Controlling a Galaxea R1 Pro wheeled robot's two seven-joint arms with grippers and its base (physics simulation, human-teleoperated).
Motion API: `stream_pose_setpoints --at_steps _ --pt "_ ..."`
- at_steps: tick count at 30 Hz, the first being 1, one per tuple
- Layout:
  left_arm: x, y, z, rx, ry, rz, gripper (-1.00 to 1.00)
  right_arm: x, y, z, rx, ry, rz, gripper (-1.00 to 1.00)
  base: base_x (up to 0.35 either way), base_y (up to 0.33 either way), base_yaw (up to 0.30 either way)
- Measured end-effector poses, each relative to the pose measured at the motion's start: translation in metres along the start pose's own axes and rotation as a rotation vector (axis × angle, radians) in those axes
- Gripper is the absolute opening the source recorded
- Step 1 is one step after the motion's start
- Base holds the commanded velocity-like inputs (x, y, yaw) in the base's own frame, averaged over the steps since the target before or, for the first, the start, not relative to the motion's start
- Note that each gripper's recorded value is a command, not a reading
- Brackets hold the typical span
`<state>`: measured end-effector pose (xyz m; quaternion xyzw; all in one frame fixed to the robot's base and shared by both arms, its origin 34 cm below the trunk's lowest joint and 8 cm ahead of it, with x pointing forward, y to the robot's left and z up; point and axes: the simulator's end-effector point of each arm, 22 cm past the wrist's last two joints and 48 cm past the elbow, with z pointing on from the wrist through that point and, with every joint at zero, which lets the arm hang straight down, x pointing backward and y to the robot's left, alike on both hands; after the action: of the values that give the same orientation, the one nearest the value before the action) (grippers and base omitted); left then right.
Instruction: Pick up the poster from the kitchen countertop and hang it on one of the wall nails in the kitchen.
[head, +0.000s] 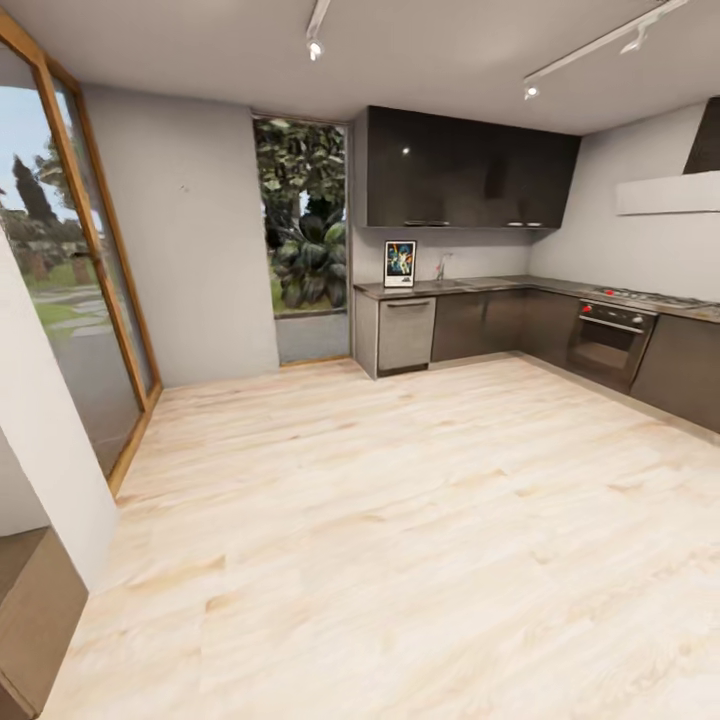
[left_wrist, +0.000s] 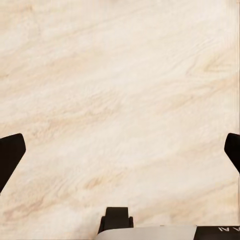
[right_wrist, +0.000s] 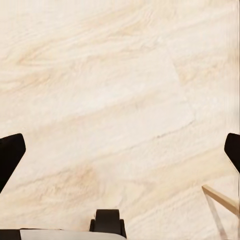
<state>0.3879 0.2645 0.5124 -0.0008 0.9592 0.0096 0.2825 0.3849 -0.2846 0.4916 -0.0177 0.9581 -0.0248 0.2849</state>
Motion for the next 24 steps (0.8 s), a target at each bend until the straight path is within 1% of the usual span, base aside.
stream_pose_setpoints --at_steps 3,7,24 --pt "-0.0006 0.0 -0.0001 0.0 -0.002 0.0 1.0 -0.0007 0.0 0.0 0.0 -0.002 0.0 1.0 0.336 -0.092 -0.255" --pt "-0.001 0.0 -0.0001 0.0 -0.003 0.0 1.0 -0.0011 0.0 0.0 0.0 -0.003 0.0 1.0 0.336 -0.097 -0.139" --pt "-0.0012 0.0001 -0.0002 0.0 -0.003 0.0 1.0 -0.0007 0.0003 -0.0001 -0.001 -0.002 -0.003 1.0 0.333 -0.124 -0.016"
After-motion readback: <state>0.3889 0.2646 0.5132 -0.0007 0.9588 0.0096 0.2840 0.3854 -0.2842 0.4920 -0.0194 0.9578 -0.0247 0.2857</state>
